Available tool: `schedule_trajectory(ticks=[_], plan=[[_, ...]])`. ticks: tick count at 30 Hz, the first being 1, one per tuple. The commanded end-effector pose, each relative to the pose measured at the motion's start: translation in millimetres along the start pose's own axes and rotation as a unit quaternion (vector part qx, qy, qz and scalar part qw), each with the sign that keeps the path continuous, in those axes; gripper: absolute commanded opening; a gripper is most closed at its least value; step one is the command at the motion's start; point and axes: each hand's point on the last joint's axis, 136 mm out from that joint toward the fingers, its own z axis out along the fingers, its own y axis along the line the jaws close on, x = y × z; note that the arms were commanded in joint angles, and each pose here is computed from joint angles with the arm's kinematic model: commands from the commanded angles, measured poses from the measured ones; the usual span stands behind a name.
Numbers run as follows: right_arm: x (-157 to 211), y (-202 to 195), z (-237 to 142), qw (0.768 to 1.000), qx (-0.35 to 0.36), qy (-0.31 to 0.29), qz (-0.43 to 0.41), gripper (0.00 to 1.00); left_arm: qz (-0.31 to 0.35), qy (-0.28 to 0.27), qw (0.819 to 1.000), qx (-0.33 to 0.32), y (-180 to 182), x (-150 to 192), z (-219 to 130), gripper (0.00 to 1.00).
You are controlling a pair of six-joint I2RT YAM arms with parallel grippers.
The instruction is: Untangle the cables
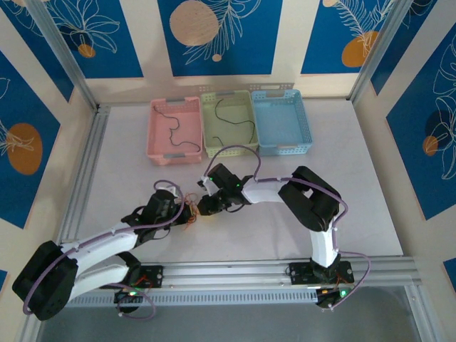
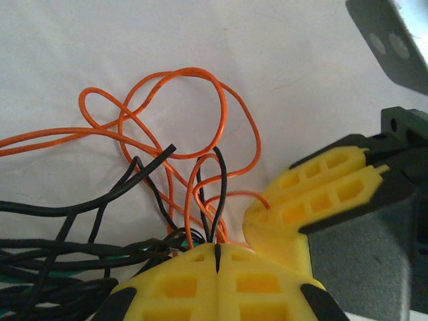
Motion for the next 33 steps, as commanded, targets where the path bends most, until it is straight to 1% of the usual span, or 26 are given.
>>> schedule_trajectory(ticks=[1, 5, 9, 11, 13, 15, 17, 23, 27, 30, 33], plan=[[-3.9, 2.7, -1.8, 1.000, 0.014, -0.014, -0.016, 0.00, -0.003, 0.007, 1.000, -0.015, 9.7, 7.6, 0.2, 0.00], [-9.1, -4.8, -21.6, 0.998, 0.034, -0.061, -0.011, 0.00, -0.003, 0.005, 1.000, -0.017, 10.8, 7.3, -0.4, 0.00], [-12.6, -24.0, -48.0, 0.992, 0.043, -0.114, 0.031, 0.00, -0.007, -0.006, 1.000, -0.016, 8.6, 2.6, -7.5, 0.00], [-13.8, -43.8, -61.5, 0.984, 0.083, -0.146, 0.063, 0.00, -0.006, -0.009, 1.000, -0.027, 7.2, -2.9, -16.2, 0.00], [-12.9, -61.6, -73.9, 0.974, 0.116, -0.173, 0.093, 0.00, -0.004, -0.007, 0.998, -0.062, 12.4, -7.3, -30.2, 0.00], [-12.8, -78.6, -90.5, 0.959, 0.141, -0.209, 0.126, 0.00, -0.002, -0.019, 0.997, -0.075, 12.8, -13.5, -48.1, 0.00], [-10.8, -92.9, -104.2, 0.947, 0.146, -0.236, 0.159, 0.00, -0.003, -0.035, 0.997, -0.070, 9.3, -19.1, -65.6, 0.00], [2.6, -135.3, -136.2, 0.907, 0.129, -0.294, 0.273, 0.00, -0.007, -0.090, 0.992, -0.090, 11.3, -36.7, -123.9, 0.00], [12.1, -151.2, -147.8, 0.886, 0.123, -0.316, 0.317, 0.00, 0.009, -0.133, 0.986, -0.103, 3.9, -57.7, -173.4, 0.00], [17.5, -160.3, -150.3, 0.875, 0.120, -0.317, 0.345, 0.00, 0.026, -0.167, 0.979, -0.117, -1.3, -74.4, -210.9, 0.00], [21.8, -168.6, -152.9, 0.864, 0.113, -0.322, 0.372, 0.00, 0.032, -0.191, 0.972, -0.134, -1.0, -83.9, -241.4, 0.00]])
